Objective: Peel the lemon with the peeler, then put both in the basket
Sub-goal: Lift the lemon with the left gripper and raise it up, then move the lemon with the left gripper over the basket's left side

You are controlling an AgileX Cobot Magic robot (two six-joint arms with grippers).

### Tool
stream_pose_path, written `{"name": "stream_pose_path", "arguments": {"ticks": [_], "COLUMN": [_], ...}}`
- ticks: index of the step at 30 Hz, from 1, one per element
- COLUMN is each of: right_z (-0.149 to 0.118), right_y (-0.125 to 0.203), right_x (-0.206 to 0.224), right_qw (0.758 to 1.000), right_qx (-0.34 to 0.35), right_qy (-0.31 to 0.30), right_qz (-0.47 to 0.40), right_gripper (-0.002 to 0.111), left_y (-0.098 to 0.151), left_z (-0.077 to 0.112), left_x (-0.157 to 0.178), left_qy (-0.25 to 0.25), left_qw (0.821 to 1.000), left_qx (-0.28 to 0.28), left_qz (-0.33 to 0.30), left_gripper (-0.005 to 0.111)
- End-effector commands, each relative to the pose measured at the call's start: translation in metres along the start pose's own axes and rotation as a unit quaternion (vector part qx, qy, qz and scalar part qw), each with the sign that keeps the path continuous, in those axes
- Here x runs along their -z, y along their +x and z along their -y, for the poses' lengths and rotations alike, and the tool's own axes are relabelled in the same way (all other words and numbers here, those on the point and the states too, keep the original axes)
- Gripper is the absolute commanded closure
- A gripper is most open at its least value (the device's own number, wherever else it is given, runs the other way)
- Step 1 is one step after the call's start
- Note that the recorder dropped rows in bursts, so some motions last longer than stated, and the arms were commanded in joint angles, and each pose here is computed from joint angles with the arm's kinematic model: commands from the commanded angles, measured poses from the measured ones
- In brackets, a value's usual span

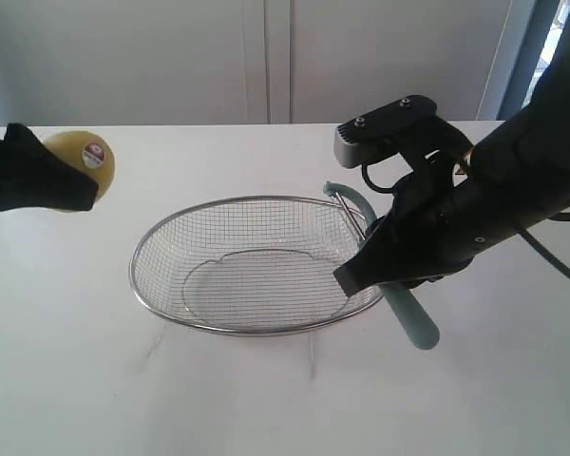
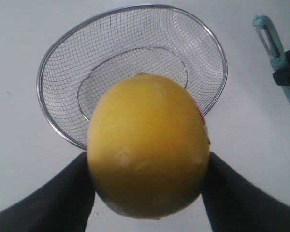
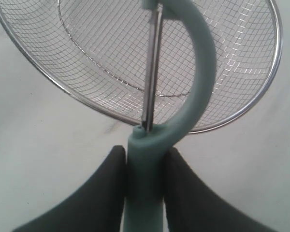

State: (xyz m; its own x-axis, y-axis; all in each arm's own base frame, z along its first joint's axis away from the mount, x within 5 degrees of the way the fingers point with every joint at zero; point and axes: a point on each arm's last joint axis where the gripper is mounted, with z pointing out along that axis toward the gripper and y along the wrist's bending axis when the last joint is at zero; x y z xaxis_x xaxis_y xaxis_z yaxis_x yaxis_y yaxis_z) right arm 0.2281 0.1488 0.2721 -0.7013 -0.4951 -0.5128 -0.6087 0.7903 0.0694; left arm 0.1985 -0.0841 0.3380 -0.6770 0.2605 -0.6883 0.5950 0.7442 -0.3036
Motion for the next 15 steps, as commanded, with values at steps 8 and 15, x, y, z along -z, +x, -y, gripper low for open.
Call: {"name": "stream_pose_path", "arguments": {"ticks": [8,15], "right_z": [0.000,0.000], "right_y": [0.000,-0.001], "right_x": [0.000,0.000], "right_qw": [1.000,1.000], "right_qx": [-0.001,-0.001], "right_qy": [-0.001,0.000], "right_qz": [0.003,0.005], "right_gripper": [0.108,0.108], "left_y": [0.014,0.019], "left_z": [0.005,0.003], "left_x": [-0.017,-0.024], "left_qy": [0.061,0.071], "left_qw": [0.997,0.995], "left_qx": [0.000,-0.005], "left_qz": [0.048,0.071], "left_gripper": [0.107,0.107]}}
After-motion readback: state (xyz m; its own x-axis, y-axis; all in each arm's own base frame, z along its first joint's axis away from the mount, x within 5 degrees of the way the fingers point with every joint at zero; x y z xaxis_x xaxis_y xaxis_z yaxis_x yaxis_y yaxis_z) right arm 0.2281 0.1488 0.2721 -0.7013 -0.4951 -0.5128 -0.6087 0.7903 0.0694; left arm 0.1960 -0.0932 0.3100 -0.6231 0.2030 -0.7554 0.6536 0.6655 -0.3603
